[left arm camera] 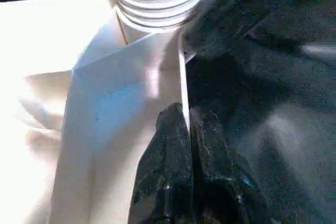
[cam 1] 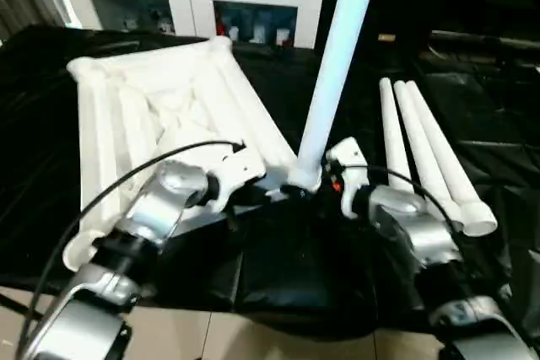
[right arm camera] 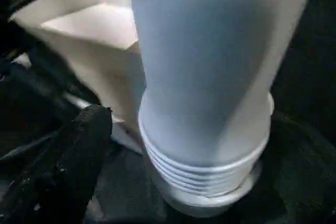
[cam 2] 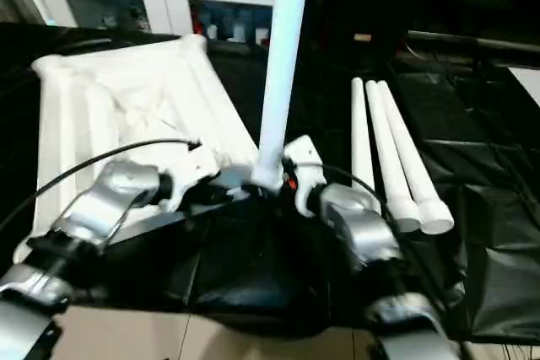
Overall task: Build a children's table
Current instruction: Rotate leg to tighten
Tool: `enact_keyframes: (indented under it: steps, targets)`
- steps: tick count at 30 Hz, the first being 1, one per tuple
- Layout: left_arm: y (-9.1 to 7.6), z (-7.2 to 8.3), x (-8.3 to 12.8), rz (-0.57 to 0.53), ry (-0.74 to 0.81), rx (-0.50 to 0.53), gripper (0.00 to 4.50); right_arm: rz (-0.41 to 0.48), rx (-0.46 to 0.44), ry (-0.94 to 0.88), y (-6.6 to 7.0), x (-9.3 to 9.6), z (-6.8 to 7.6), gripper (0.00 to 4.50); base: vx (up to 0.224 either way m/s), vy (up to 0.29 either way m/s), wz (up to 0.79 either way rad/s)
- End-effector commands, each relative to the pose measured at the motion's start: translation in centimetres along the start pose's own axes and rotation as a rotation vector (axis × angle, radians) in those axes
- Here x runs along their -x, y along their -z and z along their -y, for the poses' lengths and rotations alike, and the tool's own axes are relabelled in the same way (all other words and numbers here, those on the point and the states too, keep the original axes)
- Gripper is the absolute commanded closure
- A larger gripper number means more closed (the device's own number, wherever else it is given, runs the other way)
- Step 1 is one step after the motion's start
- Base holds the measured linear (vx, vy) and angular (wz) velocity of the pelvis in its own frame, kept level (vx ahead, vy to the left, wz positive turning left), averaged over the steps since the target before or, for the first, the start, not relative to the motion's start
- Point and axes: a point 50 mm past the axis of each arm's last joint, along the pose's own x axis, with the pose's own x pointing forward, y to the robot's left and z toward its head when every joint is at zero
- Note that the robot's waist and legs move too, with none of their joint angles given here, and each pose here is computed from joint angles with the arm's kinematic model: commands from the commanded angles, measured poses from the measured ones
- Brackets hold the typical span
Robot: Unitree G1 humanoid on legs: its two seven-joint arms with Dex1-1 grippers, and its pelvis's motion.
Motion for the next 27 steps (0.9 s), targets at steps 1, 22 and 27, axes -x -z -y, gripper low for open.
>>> enact_keyframes:
  steps: [1,22,27]
  targets:
    - [0.0,1.6,-0.7,0.023,0.137,-0.036,4.50,0.023,0.003,-0.050,-0.3,0.6,-0.2,0.05,0.000,0.000,0.00]
    - [1.0,1.9,1.1,0.005,0.207,-0.063,4.50,0.036,0.093,-0.251,0.0,2.2,-1.2,0.39,0.000,0.000,0.00]
    - [1.0,1.9,1.1,0.002,0.205,-0.067,4.50,0.009,0.118,-0.251,0.3,1.9,-1.2,0.76,0.000,0.000,0.00]
